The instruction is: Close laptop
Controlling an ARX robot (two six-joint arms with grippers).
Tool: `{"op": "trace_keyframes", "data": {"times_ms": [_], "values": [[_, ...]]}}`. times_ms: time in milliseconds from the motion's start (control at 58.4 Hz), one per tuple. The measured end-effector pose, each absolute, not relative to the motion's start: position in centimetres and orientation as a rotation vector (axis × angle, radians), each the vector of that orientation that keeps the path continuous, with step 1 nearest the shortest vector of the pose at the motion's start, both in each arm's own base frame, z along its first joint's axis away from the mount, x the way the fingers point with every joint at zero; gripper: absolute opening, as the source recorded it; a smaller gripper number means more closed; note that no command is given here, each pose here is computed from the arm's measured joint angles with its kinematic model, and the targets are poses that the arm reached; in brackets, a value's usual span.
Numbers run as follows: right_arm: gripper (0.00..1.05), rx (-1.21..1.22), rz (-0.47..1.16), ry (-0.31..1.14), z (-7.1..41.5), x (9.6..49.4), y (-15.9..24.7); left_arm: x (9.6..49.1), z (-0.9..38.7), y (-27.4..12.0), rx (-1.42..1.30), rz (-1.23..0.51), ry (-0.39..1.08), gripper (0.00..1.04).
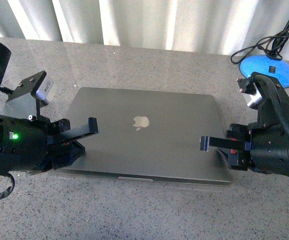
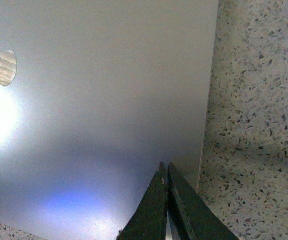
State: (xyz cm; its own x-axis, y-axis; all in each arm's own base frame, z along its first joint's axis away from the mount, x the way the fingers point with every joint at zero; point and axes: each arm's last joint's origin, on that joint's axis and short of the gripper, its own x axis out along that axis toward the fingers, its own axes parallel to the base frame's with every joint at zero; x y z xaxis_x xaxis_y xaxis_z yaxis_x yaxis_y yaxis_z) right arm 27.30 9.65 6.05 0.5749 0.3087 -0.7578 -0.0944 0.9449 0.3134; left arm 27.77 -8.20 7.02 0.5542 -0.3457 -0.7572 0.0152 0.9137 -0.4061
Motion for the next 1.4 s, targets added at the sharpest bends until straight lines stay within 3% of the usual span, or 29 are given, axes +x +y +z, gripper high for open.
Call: {"op": "trace_keyframes", "data": {"times_ms": [770,890,993,1078,1215,1284,1404], "values": [[0.01,0.251,0.221,0.930,6.1,26.9,9.7,27.6,7.1,-5.9,-0.447,-0.165,0.918,0.04],[0.01,0.187,0.157,0.828,8.4,27.1,8.7,27.6,9.3,-4.6,-0.417,-0.088,0.757,0.04],[0.01,0.100,0.070,0.655,12.4,27.3,7.2,27.2,13.0,-2.3,-0.376,0.034,0.505,0.04],[0.01,0.031,0.010,0.534,16.7,26.5,5.3,25.2,18.0,1.1,-0.374,0.179,0.250,0.04],[0.01,-0.034,-0.052,0.390,21.6,23.1,2.7,20.9,22.2,4.3,-0.377,0.302,0.041,0.04],[0.02,-0.064,-0.069,0.340,22.5,21.0,1.9,20.1,23.3,4.6,-0.374,0.319,-0.019,0.16],[0.24,-0.085,-0.073,0.289,23.1,19.5,1.6,20.1,23.2,4.5,-0.374,0.306,-0.012,0.37]]}}
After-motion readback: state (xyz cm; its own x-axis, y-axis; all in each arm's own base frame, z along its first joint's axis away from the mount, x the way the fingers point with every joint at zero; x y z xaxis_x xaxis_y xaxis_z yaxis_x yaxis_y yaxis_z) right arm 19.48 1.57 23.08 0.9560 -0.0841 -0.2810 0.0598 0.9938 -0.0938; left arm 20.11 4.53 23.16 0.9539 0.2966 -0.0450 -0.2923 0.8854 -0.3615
